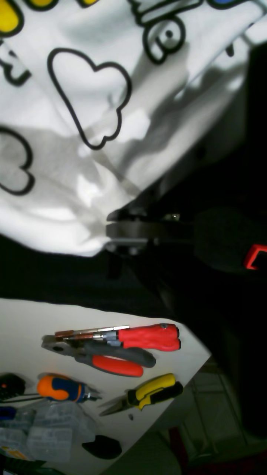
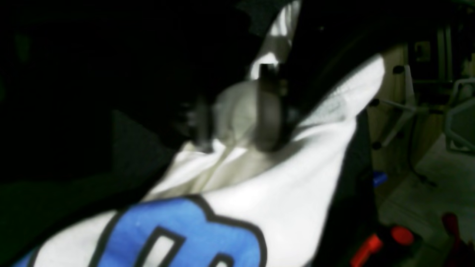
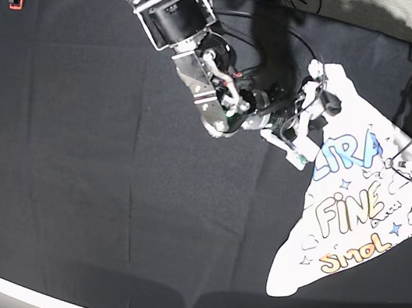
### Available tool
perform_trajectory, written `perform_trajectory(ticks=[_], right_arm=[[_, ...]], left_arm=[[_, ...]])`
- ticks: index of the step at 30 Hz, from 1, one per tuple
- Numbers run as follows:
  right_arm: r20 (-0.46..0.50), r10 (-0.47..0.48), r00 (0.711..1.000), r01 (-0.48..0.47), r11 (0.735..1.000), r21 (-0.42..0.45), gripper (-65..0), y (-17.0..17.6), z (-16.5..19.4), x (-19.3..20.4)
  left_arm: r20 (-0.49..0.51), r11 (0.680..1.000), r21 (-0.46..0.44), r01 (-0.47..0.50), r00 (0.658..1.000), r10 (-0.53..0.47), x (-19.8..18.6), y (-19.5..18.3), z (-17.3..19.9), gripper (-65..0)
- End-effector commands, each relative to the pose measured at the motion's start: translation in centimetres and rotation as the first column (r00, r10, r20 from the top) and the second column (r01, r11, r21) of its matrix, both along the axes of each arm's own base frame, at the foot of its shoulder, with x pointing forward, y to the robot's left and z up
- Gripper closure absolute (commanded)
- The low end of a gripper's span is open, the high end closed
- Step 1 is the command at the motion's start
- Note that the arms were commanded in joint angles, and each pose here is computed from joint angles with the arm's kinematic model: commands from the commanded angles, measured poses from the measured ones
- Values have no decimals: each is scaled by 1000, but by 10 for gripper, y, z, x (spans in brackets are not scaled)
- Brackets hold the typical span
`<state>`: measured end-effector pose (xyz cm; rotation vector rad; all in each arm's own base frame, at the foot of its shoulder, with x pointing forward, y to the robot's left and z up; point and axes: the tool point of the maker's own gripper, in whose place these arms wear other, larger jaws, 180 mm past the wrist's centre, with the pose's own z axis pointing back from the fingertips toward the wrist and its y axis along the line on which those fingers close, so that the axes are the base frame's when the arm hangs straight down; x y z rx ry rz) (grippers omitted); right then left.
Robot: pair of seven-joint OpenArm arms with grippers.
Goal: Layout the t-shirt on the table in an organized manner, then fold the t-shirt properly
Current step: 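Grasp the t-shirt edge with the right gripper and pull it flat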
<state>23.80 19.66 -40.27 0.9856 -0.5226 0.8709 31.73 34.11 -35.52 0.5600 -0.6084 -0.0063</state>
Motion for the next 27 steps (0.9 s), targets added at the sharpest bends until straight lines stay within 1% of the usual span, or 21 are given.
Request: perform_trajectory(ticks=[1, 2, 4, 6, 8, 9, 10, 12, 13, 15, 18, 20, 24, 25, 27], right_arm=[[24, 5, 1000, -6, 999, 32, -41, 7, 13, 6], [27, 5, 1000, -6, 1000, 30, 0, 6, 12, 7], [51, 7, 999, -7, 1000, -3, 0, 2, 8, 11], [77, 15, 997, -8, 997, -80, 0, -10, -1, 20], [73, -5, 997, 16, 989, -150, 0, -28, -6, 34], [71, -36, 997, 47, 986, -160, 0, -36, -4, 44], [73, -85, 994, 94, 985, -142, 0, -44, 2, 57], [88, -204, 975, 211, 975, -73, 0, -62, 23, 86], [102, -265, 959, 271, 962, -44, 0, -75, 34, 101], [133, -369, 920, 374, 927, -13, 0, -109, 52, 127], [193, -484, 853, 490, 872, 23, 0, -162, 81, 153], [224, -533, 816, 539, 841, 42, 0, -195, 97, 162], [327, -608, 724, 638, 770, 18, 0, -268, 117, 174], [339, -623, 705, 658, 753, 18, 0, -286, 122, 175], [345, -655, 672, 690, 723, 31, 0, -317, 132, 175]], left_arm=[[53, 999, 37, 6, 999, -8, 10, 8, 19, 0], [54, 999, 38, 7, 999, -9, 11, 8, 19, 0], [55, 999, 38, 7, 998, -9, 11, 8, 19, 0], [55, 999, 40, 7, 998, -9, 11, 8, 19, 0], [55, 999, 40, 7, 998, -10, 11, 8, 19, 0], [55, 999, 40, 8, 998, -10, 11, 8, 19, 0], [55, 999, 40, 8, 998, -10, 11, 8, 19, 0], [55, 999, 40, 7, 998, -10, 11, 8, 19, 0], [55, 999, 40, 7, 998, -9, 11, 8, 19, 0], [55, 999, 39, 7, 998, -9, 11, 8, 19, 0], [56, 999, 38, 7, 998, -9, 11, 8, 19, 0], [57, 999, 38, 7, 998, -9, 11, 8, 20, 0], [47, 999, 33, -1, 999, -1, 10, 8, 19, 0], [33, 1000, 15, -8, 999, 8, 7, 6, 17, 0], [6, 998, -59, -19, 1000, 20, 3, -4, 11, 0]])
